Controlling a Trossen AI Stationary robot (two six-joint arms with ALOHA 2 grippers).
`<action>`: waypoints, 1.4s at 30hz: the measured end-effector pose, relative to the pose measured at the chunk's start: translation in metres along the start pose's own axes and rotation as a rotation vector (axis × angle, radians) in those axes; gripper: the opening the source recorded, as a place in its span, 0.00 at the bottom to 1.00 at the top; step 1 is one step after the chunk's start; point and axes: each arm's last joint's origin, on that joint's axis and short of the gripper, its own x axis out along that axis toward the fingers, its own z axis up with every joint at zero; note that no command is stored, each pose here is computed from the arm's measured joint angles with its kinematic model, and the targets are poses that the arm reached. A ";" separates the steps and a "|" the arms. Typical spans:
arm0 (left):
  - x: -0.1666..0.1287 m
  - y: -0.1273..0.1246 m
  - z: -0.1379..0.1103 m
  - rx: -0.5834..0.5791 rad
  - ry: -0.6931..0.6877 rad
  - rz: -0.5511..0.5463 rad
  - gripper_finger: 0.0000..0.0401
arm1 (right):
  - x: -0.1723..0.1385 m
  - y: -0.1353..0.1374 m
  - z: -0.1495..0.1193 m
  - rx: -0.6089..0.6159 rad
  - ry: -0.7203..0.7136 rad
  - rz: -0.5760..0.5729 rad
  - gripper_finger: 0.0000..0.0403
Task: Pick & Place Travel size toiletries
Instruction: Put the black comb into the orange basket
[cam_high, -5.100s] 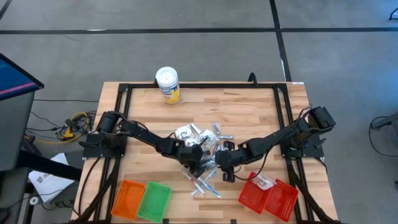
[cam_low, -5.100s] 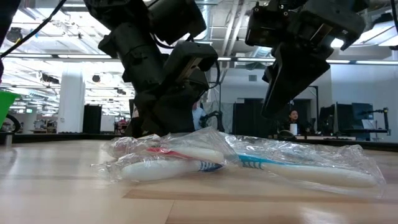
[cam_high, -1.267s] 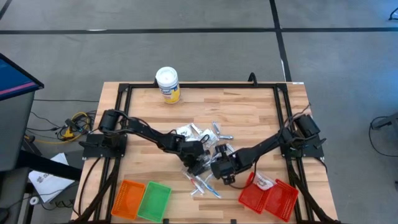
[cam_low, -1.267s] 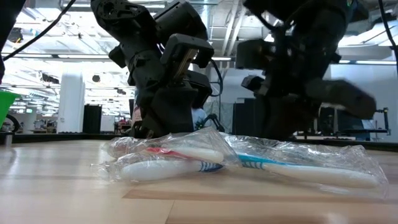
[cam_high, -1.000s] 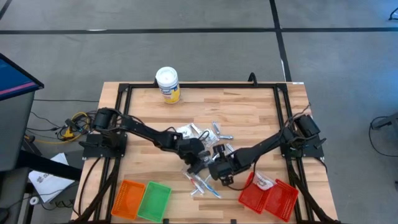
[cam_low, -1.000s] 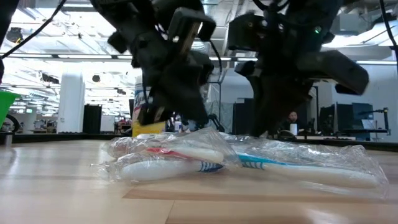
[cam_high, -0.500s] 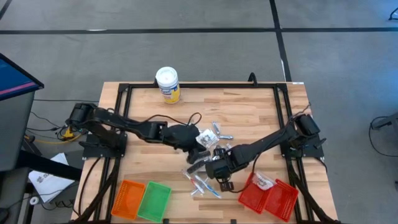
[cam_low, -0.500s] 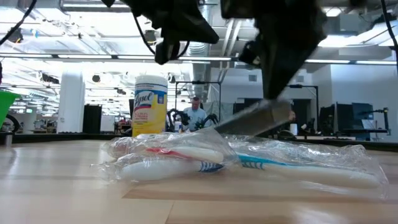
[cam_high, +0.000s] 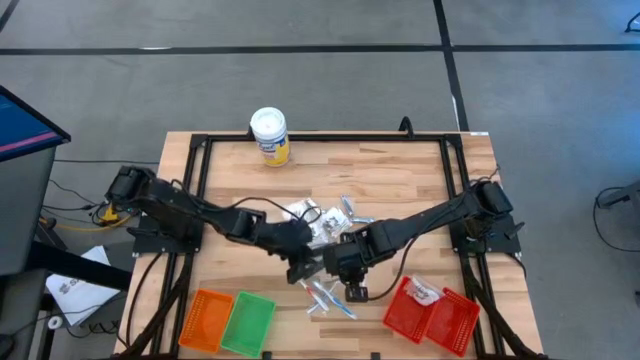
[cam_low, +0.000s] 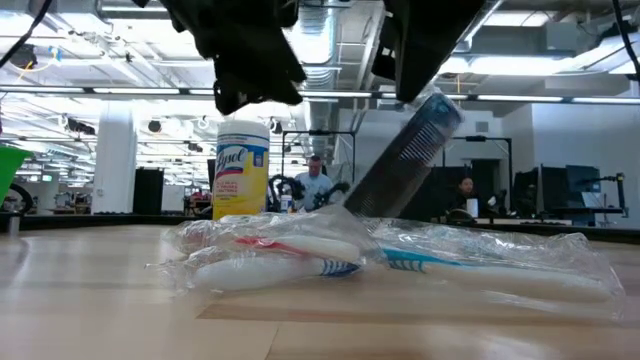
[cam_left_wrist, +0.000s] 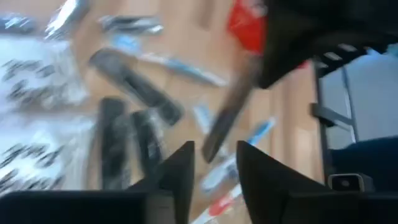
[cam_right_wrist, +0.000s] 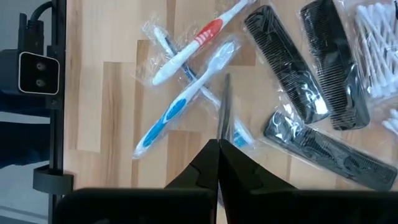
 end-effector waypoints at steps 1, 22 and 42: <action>0.002 -0.003 -0.001 0.006 -0.018 -0.001 0.33 | 0.000 0.000 0.000 0.000 -0.001 0.000 0.00; 0.054 -0.026 -0.030 -0.022 -0.124 0.064 0.68 | -0.001 -0.006 0.004 0.025 -0.019 -0.002 0.00; 0.070 -0.025 -0.039 0.060 -0.113 0.106 0.68 | -0.003 -0.024 0.009 0.171 -0.034 -0.017 0.00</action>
